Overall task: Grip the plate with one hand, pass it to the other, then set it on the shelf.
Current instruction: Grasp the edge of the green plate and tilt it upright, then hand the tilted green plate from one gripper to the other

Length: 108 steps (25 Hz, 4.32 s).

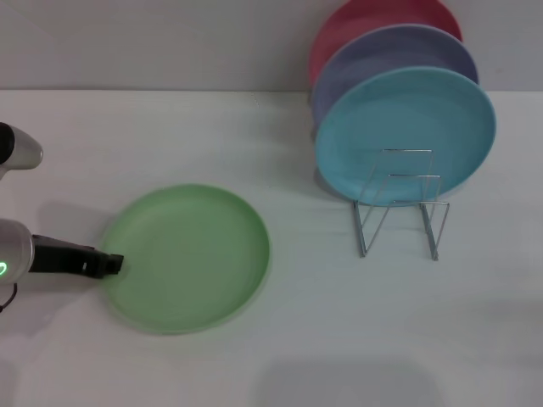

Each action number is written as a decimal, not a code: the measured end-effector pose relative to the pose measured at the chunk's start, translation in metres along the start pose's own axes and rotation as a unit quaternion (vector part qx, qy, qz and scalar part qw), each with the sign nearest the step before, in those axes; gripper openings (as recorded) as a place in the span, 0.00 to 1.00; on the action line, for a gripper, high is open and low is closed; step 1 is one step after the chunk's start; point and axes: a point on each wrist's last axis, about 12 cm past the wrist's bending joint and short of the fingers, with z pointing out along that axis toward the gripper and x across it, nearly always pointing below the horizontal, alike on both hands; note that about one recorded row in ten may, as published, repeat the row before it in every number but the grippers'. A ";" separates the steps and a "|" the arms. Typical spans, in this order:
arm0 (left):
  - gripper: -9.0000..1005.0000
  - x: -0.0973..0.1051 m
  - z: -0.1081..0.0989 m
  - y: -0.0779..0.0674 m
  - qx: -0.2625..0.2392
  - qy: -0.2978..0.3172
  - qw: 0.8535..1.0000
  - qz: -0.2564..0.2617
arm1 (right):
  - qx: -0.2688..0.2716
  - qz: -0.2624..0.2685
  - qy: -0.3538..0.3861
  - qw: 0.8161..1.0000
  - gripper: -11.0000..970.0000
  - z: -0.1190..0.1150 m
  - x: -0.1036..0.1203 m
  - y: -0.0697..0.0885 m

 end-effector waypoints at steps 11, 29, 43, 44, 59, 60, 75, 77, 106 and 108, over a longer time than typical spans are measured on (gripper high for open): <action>0.27 -0.004 -0.004 -0.002 -0.002 -0.008 1.000 0.005 | -0.002 0.001 -0.001 1.000 0.86 0.001 0.000 0.001; 0.04 -0.018 -0.021 -0.013 -0.013 -0.052 0.998 0.043 | -0.001 -0.001 -0.003 1.000 0.86 0.000 -0.001 -0.001; 0.04 -0.041 -0.046 -0.020 -0.022 -0.103 0.992 0.070 | -0.086 0.041 -0.075 0.993 0.86 0.011 -0.012 0.028; 0.04 -0.043 -0.048 -0.021 -0.023 -0.107 0.991 0.071 | -0.101 0.051 -0.094 0.989 0.86 0.014 -0.015 0.033; 0.04 -0.058 -0.058 -0.026 -0.030 -0.137 0.986 0.090 | -0.341 0.198 -0.069 0.916 0.86 0.097 0.000 0.127; 0.04 -0.058 -0.058 -0.026 -0.030 -0.136 0.986 0.090 | -0.356 0.205 -0.053 0.910 0.86 0.103 0.002 0.134; 0.05 -0.062 -0.061 -0.024 -0.035 -0.142 0.985 0.090 | -0.477 0.152 0.304 0.811 0.85 0.190 -0.035 0.262; 0.05 -0.063 -0.062 -0.024 -0.035 -0.144 0.985 0.091 | -0.486 0.098 0.332 0.802 0.85 0.186 -0.053 0.274; 0.05 -0.077 -0.068 -0.035 -0.026 -0.175 0.978 0.109 | -0.524 -0.016 0.560 0.642 0.84 0.274 -0.081 0.280; 0.05 -0.078 -0.068 -0.037 -0.024 -0.176 0.978 0.110 | -0.520 -0.020 0.572 0.634 0.84 0.272 -0.073 0.287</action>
